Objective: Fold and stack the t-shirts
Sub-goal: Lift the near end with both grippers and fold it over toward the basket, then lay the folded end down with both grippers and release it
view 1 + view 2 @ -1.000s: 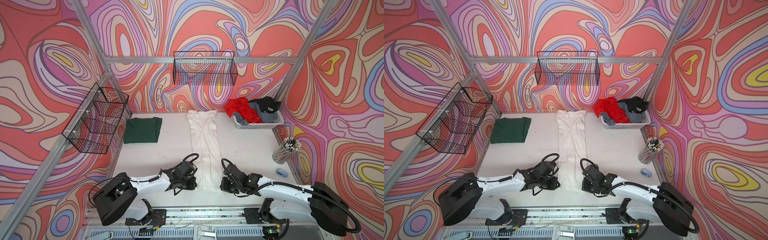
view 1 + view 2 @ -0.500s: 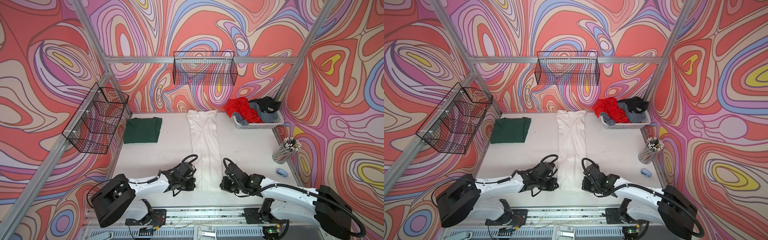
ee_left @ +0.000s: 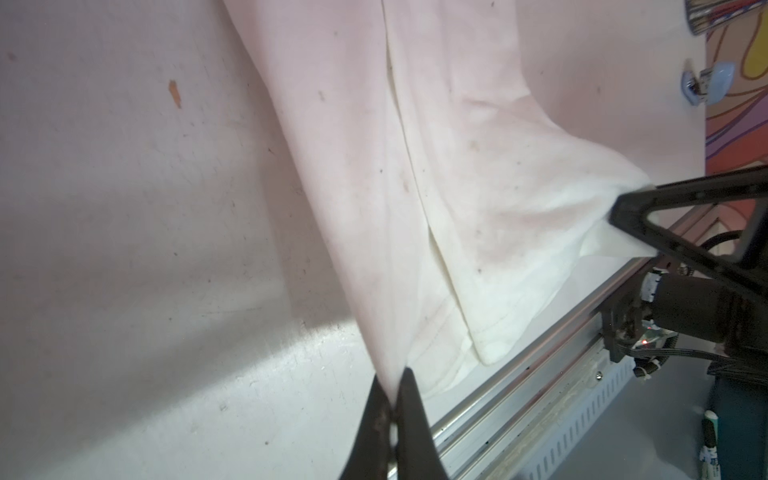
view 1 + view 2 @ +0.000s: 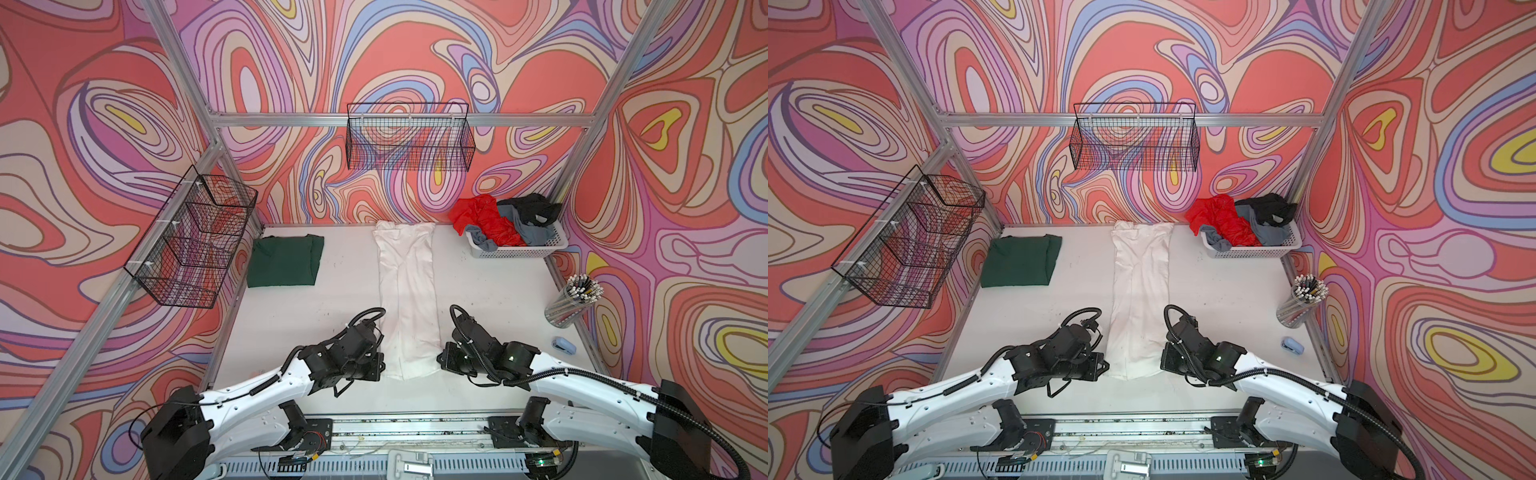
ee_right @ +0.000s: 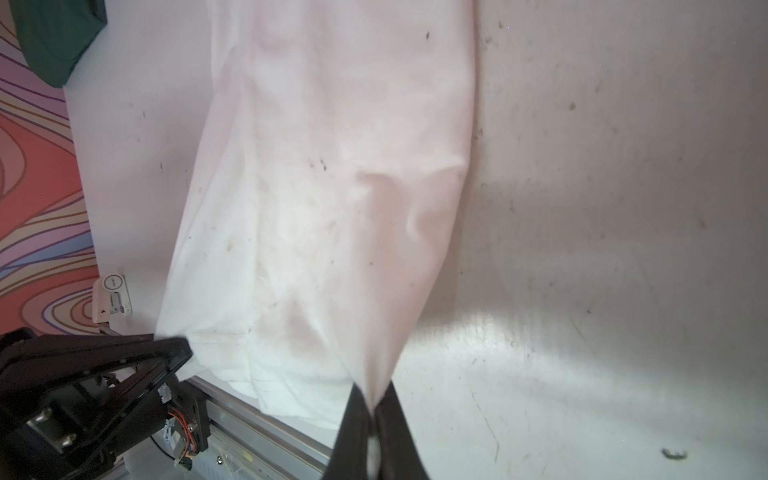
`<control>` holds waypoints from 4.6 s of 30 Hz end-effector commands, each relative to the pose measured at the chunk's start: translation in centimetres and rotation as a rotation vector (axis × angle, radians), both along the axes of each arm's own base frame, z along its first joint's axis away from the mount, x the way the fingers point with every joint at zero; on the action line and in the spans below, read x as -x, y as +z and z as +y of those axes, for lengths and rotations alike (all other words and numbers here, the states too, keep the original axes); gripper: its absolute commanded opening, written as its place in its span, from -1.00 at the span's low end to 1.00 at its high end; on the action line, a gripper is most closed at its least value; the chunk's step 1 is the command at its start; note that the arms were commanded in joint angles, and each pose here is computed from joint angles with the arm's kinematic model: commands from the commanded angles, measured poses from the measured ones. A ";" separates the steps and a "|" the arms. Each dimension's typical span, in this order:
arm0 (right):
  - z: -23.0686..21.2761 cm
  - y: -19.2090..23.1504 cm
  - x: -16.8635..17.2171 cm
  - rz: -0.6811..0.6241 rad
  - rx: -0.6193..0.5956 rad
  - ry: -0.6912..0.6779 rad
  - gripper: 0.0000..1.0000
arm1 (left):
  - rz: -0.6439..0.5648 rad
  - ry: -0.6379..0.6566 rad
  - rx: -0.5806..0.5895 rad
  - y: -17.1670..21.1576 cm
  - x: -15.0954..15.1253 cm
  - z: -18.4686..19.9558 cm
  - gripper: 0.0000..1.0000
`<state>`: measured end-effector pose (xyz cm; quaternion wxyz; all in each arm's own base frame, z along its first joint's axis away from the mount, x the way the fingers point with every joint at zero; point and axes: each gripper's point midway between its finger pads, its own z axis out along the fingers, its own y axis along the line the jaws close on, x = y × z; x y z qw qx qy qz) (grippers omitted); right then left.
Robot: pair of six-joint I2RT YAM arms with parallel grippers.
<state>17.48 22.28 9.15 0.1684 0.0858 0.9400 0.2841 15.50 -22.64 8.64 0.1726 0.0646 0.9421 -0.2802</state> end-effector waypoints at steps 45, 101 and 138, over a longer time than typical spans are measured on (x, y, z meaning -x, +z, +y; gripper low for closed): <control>-1.0 7.5 -17.3 -0.191 0.062 -0.190 -1.00 | -0.137 0.189 -0.097 6.8 -19.7 -0.6 -1.00; -3.2 -2.3 -31.4 -0.048 0.079 -0.130 -0.27 | -0.018 0.208 -0.082 -1.6 -33.3 -0.2 -0.49; 0.2 -3.1 -30.0 -0.085 -0.117 0.000 -0.51 | -0.020 0.084 0.195 -2.0 -30.0 -6.2 0.17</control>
